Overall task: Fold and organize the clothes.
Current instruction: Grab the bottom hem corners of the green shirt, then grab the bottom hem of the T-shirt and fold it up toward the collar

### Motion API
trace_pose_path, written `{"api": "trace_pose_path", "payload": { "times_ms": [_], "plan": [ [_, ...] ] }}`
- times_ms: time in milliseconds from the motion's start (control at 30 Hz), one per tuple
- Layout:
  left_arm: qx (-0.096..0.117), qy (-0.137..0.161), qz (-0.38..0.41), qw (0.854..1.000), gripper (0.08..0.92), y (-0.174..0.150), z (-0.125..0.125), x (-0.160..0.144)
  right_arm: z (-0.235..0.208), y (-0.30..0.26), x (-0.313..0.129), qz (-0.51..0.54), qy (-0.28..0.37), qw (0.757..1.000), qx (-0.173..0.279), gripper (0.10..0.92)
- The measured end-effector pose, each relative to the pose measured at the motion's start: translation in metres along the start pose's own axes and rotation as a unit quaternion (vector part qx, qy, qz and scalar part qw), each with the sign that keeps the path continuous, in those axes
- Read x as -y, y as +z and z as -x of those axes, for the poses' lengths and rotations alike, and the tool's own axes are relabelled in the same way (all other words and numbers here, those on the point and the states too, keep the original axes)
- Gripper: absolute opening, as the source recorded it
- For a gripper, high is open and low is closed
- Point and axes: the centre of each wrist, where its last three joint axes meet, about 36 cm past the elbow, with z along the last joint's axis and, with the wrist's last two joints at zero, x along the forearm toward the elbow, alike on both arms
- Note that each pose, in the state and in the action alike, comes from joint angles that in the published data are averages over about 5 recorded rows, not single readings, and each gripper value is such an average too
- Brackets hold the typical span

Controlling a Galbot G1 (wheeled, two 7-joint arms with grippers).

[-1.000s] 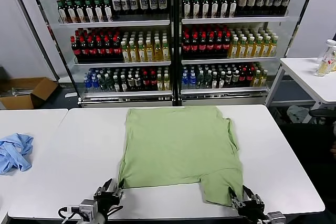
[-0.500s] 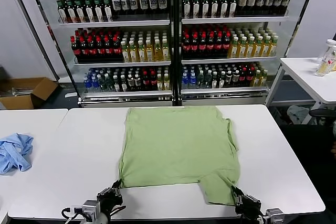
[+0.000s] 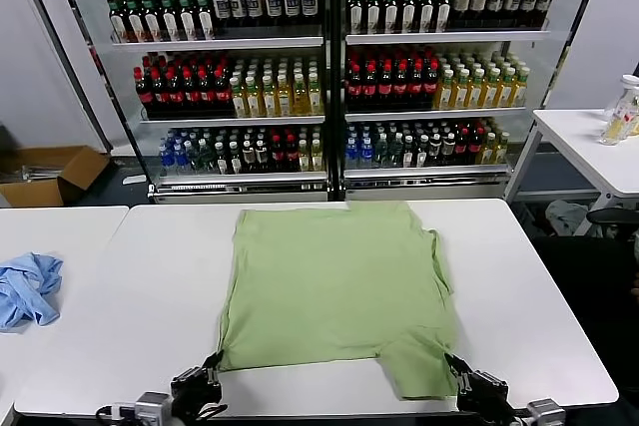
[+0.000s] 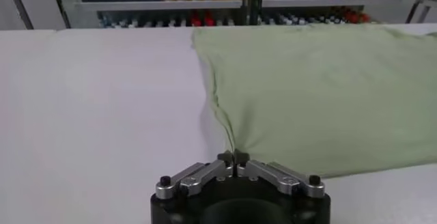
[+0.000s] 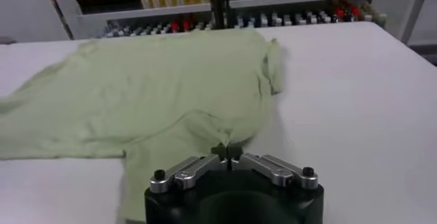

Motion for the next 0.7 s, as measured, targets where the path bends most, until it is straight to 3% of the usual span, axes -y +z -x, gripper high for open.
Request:
{"api": "trace_pose_path", "payload": {
  "times_ms": [233, 333, 500, 700],
  "plan": [
    [-0.025, -0.008, 0.011, 1.0, 0.085, -0.002, -0.034, -0.006, -0.019, -0.01, -0.011, -0.008, -0.009, 1.0, 0.0, 0.106],
    [-0.026, -0.008, 0.014, 1.0, 0.085, -0.008, -0.047, -0.007, -0.023, -0.015, -0.014, -0.009, -0.013, 1.0, 0.005, 0.106],
    [-0.012, -0.01, 0.009, 1.0, 0.085, -0.021, -0.055, -0.013, -0.017, -0.024, -0.017, -0.003, -0.011, 1.0, 0.021, 0.106],
    [0.028, -0.004, -0.016, 0.999, 0.085, -0.035, -0.04, -0.022, 0.01, -0.033, -0.012, 0.0, 0.003, 0.999, 0.045, 0.106]
  ]
}}
